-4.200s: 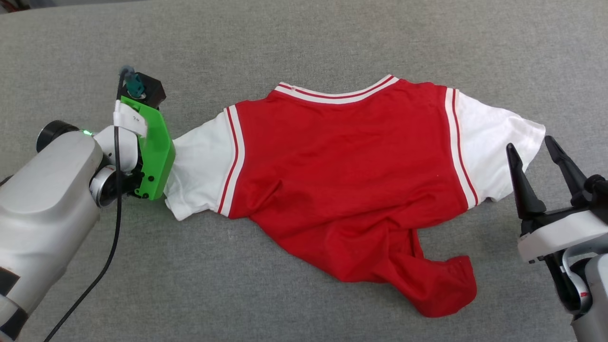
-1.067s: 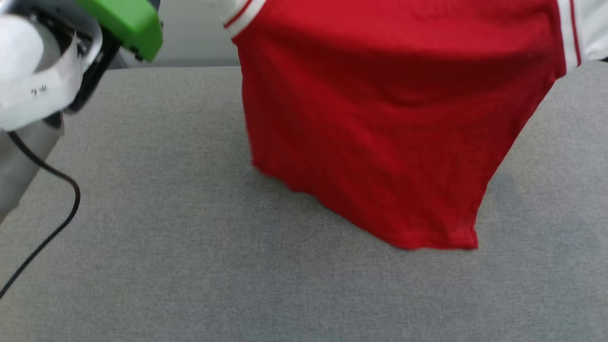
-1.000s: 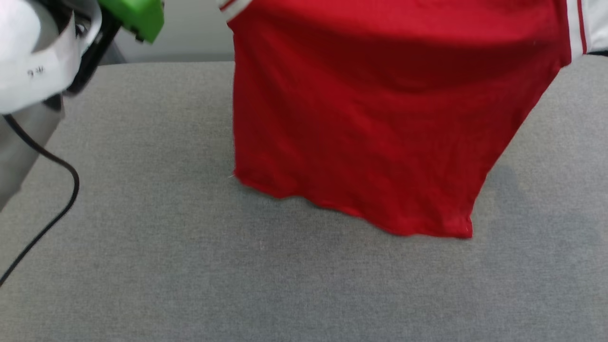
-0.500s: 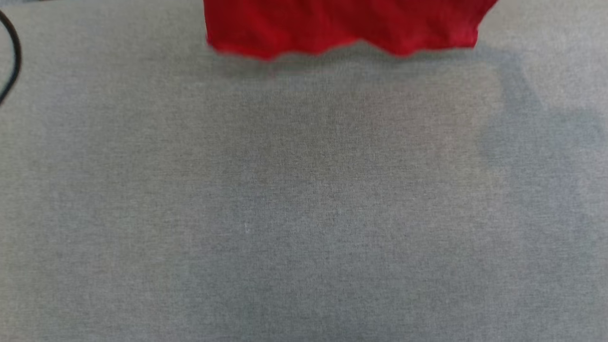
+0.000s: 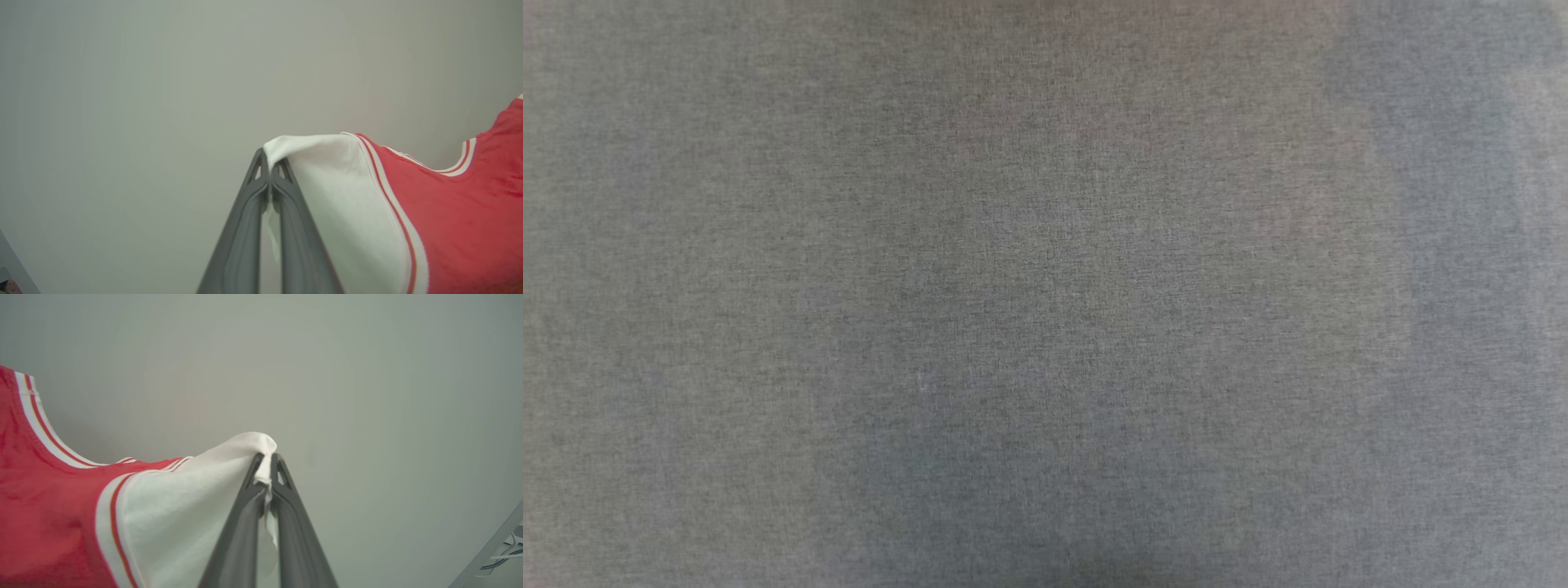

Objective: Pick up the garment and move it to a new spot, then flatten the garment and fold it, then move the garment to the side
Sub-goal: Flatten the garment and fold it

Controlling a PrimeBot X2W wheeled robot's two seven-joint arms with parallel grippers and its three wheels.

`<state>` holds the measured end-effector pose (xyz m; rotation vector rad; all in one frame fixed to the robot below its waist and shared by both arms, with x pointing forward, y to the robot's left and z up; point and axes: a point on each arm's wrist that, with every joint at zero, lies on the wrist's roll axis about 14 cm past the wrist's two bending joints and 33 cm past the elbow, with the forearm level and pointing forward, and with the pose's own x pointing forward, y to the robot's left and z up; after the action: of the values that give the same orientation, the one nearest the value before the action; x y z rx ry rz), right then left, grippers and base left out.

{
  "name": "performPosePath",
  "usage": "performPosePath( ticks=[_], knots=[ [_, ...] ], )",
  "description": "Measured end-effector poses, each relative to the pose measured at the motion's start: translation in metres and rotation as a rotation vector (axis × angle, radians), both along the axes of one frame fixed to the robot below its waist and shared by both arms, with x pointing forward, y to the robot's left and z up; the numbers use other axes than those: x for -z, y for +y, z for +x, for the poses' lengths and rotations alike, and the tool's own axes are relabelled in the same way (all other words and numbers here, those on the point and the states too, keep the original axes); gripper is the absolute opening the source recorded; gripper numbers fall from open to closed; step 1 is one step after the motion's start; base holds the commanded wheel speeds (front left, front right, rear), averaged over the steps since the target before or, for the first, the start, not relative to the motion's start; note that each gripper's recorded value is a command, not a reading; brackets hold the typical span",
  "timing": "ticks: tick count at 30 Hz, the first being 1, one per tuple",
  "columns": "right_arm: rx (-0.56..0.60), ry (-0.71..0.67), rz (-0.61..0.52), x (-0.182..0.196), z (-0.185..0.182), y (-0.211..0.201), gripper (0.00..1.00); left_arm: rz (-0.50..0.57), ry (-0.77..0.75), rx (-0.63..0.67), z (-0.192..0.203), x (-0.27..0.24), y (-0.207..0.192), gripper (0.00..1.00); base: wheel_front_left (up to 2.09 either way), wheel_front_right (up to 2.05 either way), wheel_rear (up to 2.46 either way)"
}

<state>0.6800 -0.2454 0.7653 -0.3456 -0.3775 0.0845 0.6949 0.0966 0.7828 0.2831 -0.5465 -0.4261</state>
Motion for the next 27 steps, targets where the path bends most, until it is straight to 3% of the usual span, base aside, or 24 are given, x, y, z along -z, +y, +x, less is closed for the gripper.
performPosePath(
  ticks=[6, 13, 20, 27],
  knots=[
    [-0.036, 0.086, -0.008, 0.054, 0.013, 0.011, 0.00, -0.004, 0.102, 0.002, 0.015, 0.053, 0.000, 0.00, 0.00, 0.00, 0.00],
    [-0.104, 0.175, 0.028, 0.107, -0.002, 0.026, 0.00, -0.024, 0.183, 0.022, 0.000, 0.093, 0.010, 0.00, 0.00, 0.00, 0.00],
    [-0.164, 0.301, 0.053, 0.164, -0.041, 0.037, 0.00, -0.059, 0.308, 0.017, -0.043, 0.154, 0.032, 0.00, 0.00, 0.00, 0.00],
    [-0.216, 0.449, 0.087, 0.220, -0.103, 0.043, 0.00, -0.111, 0.478, -0.015, -0.111, 0.225, 0.047, 0.00, 0.00, 0.00, 0.00]
  ],
)
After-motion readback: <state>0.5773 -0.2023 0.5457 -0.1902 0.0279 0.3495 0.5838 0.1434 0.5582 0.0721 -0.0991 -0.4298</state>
